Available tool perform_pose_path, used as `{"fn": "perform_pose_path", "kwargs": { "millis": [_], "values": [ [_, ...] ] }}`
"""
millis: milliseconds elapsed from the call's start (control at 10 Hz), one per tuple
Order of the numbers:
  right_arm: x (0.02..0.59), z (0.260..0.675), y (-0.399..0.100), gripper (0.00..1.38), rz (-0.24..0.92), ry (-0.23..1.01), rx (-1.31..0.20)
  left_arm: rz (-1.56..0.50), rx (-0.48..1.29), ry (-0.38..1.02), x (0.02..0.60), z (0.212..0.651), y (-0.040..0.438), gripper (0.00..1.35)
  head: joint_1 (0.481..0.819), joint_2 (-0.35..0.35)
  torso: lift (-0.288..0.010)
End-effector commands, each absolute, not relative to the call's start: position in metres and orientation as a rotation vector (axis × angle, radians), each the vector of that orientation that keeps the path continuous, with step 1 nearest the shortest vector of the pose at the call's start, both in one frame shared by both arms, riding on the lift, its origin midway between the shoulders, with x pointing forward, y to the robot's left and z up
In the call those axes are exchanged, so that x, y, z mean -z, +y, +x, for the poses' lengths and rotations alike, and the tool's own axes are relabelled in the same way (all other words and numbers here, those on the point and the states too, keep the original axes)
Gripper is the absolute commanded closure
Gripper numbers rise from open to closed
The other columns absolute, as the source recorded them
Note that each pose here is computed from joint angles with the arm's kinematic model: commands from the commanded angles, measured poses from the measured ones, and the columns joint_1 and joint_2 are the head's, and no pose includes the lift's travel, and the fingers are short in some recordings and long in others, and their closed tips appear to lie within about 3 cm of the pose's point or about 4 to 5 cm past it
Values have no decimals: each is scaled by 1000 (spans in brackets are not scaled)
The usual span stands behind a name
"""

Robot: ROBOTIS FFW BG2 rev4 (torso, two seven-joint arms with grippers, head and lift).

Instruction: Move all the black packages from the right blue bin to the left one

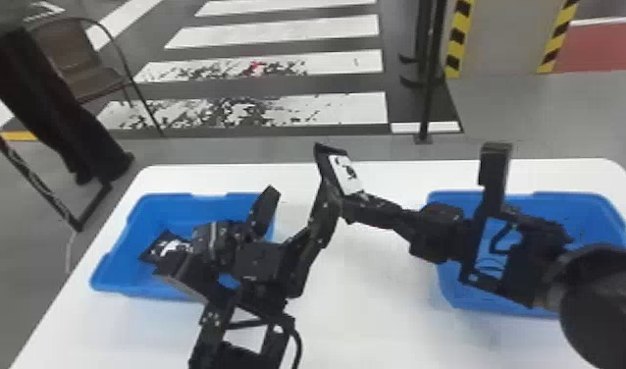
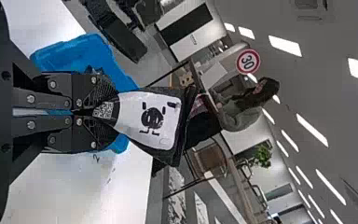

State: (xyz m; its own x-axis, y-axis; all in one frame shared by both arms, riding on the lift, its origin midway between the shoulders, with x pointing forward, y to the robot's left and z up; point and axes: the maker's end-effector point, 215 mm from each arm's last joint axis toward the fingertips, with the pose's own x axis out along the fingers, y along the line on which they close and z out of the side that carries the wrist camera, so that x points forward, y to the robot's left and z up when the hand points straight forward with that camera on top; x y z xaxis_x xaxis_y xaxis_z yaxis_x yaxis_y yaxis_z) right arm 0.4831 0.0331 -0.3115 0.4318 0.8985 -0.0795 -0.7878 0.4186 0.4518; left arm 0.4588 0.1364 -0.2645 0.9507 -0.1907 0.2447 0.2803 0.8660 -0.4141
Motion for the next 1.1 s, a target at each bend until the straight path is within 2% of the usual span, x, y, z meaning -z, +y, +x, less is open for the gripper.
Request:
{"fn": "perform_pose_path", "kwargs": {
  "millis": [0,300,600,700,800,900,1000],
  "values": [
    [307,465,56,1173,379,334,-1135,-386,227,-199,270,460,147,162,695,187,-154],
    [309,450,73,1173,389,354,-1174,-395,211,-166,286,461,152,162,695,258,-154],
    [316,428,90,1173,401,388,-1222,-438,216,-159,288,461,148,170,695,273,-154],
    [316,427,91,1173,403,389,-1224,-454,216,-145,291,461,147,386,695,284,-154],
    [315,428,91,1173,402,387,-1224,-467,222,-114,299,463,144,1073,695,291,-154],
    [314,431,89,1173,391,380,-1220,-481,221,-107,300,463,144,1188,695,291,-154],
    [317,430,89,1173,396,386,-1219,-477,217,-111,299,464,146,1207,695,289,-154]
  ]
}}
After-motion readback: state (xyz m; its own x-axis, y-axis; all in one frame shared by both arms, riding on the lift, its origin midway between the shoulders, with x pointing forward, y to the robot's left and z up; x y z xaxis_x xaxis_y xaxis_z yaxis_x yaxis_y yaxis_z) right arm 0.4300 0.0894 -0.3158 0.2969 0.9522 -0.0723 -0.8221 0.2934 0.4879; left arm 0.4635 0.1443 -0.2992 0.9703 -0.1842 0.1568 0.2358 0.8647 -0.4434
